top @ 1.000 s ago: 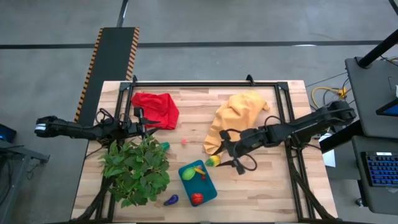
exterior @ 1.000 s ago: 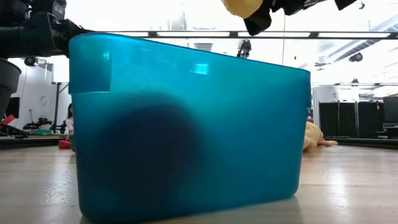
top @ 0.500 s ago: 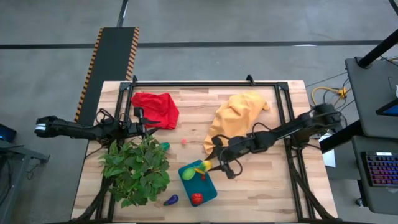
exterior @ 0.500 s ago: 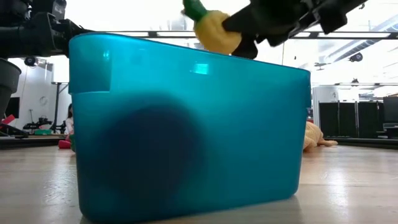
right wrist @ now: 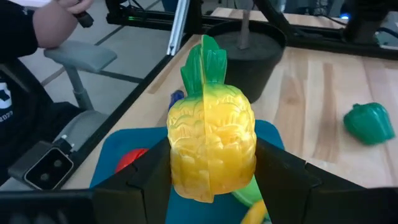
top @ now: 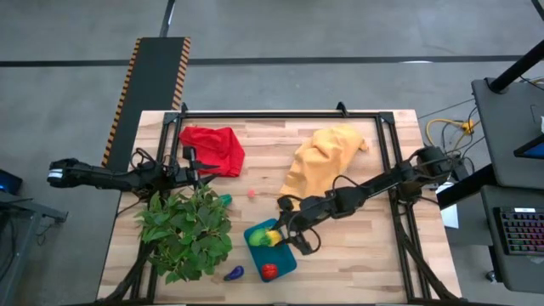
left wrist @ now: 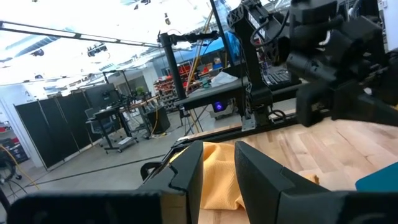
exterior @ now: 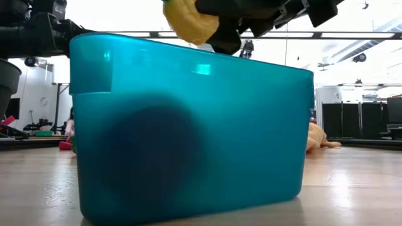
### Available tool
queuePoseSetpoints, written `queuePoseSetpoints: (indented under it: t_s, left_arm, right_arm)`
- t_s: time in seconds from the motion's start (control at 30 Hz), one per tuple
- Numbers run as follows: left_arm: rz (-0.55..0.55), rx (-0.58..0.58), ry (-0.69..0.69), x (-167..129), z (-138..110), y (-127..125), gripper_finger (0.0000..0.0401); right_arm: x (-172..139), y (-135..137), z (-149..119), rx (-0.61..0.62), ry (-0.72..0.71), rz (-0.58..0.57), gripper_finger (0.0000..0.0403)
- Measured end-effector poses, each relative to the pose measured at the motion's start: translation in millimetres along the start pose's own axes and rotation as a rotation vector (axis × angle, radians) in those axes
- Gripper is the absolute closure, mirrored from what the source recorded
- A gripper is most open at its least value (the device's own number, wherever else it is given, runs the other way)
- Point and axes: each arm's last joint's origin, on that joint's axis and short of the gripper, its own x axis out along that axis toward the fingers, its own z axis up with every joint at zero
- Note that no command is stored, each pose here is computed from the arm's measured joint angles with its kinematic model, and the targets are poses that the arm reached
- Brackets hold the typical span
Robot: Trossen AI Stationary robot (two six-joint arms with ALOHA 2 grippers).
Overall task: Pick and placing Produce into tupperware
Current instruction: Put the pineapple into the bin
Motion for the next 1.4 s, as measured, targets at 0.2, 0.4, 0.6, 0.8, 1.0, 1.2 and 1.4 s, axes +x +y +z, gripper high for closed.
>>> queuePoseSetpoints:
  t_s: [0.2, 0.4, 0.6, 0.8, 1.0, 1.2, 1.4]
  left_arm:
    - [0.006, 0.019, -0.017, 0, 2, 1, 0.0323]
    - [0.008, 0.019, -0.021, 0, 2, 1, 0.0323]
    - [0.009, 0.019, -0.023, 0, 3, 1, 0.0323]
    - [0.01, 0.018, -0.028, 0, 3, 1, 0.0323]
    - [0.01, 0.018, -0.028, 0, 3, 1, 0.0323]
    - [0.009, 0.019, -0.025, 0, 3, 1, 0.0323]
    - [0.01, 0.022, -0.028, 0, 3, 1, 0.0323]
  right_arm:
    - [13, 2, -7, 0.021, 0.02, 0.005, 0.0209]
    - [34, 2, -13, 0.074, 0.053, 0.01, 0.0209]
    - [45, 7, -15, 0.105, 0.078, 0.02, 0.0209]
    - [53, 12, -19, 0.146, 0.176, 0.015, 0.0209]
    - [59, 14, -13, 0.156, 0.238, 0.008, 0.0209]
    - [59, 20, -7, 0.12, 0.265, -0.013, 0.0209]
    - [59, 27, -10, 0.118, 0.317, -0.019, 0.0209]
